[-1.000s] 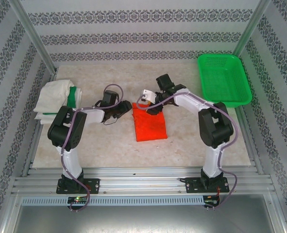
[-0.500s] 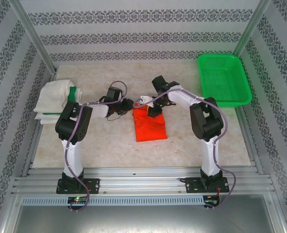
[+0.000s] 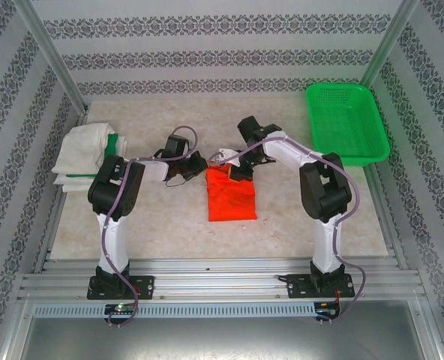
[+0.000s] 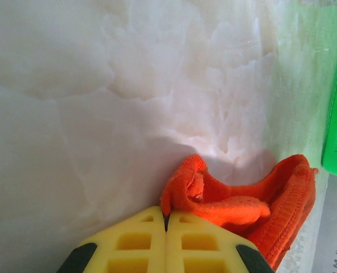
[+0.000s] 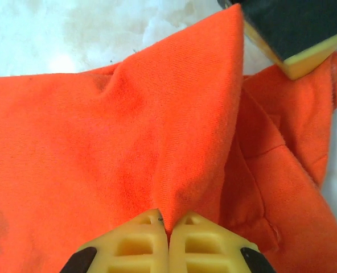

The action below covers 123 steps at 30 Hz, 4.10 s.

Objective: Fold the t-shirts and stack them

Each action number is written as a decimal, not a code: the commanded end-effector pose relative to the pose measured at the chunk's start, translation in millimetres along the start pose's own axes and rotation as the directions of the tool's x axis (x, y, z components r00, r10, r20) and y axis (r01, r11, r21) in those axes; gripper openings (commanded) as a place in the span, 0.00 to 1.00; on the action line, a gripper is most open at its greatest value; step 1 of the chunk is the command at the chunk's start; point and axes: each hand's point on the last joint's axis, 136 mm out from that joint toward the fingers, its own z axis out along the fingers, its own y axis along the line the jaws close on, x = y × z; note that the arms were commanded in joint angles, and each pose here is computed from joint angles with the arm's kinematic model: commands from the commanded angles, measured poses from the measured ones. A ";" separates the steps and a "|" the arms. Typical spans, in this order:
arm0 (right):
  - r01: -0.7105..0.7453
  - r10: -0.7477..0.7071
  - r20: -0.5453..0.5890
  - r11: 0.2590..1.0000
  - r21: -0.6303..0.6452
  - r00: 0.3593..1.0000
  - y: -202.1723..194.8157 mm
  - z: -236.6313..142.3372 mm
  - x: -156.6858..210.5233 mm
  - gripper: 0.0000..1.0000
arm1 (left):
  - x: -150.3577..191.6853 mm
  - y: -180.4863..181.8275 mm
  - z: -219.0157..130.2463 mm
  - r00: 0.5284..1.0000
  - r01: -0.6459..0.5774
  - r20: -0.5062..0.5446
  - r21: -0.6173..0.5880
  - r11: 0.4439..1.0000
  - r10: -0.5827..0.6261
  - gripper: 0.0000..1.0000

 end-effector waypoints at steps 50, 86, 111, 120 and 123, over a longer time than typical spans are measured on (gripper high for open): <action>-0.216 0.153 0.166 0.843 0.493 0.974 -115.1 -44.9 -10.4 0.65 | 14.0 14.1 -10.7 1.000 0.006 -0.024 0.024 1.000 -0.005 0.05; -0.978 0.887 0.412 0.201 0.059 0.207 -31.3 -5.0 89.8 0.55 | 108.6 -32.8 -7.0 0.989 0.148 -0.063 0.220 0.964 -0.137 0.00; -0.968 0.889 0.445 0.196 -0.154 0.109 0.1 19.8 51.4 0.52 | 94.0 -1.8 -76.9 0.988 -0.023 0.150 -0.095 0.995 0.037 0.93; -0.972 0.879 0.474 0.155 -0.175 0.055 6.3 17.3 46.0 0.45 | 108.2 -17.2 -49.8 0.997 -0.033 0.068 -0.078 0.996 0.038 0.79; -0.976 0.880 0.471 0.150 -0.157 0.060 6.4 18.5 52.3 0.46 | 107.0 -12.4 -48.1 0.996 -0.046 0.072 -0.103 0.994 0.054 0.76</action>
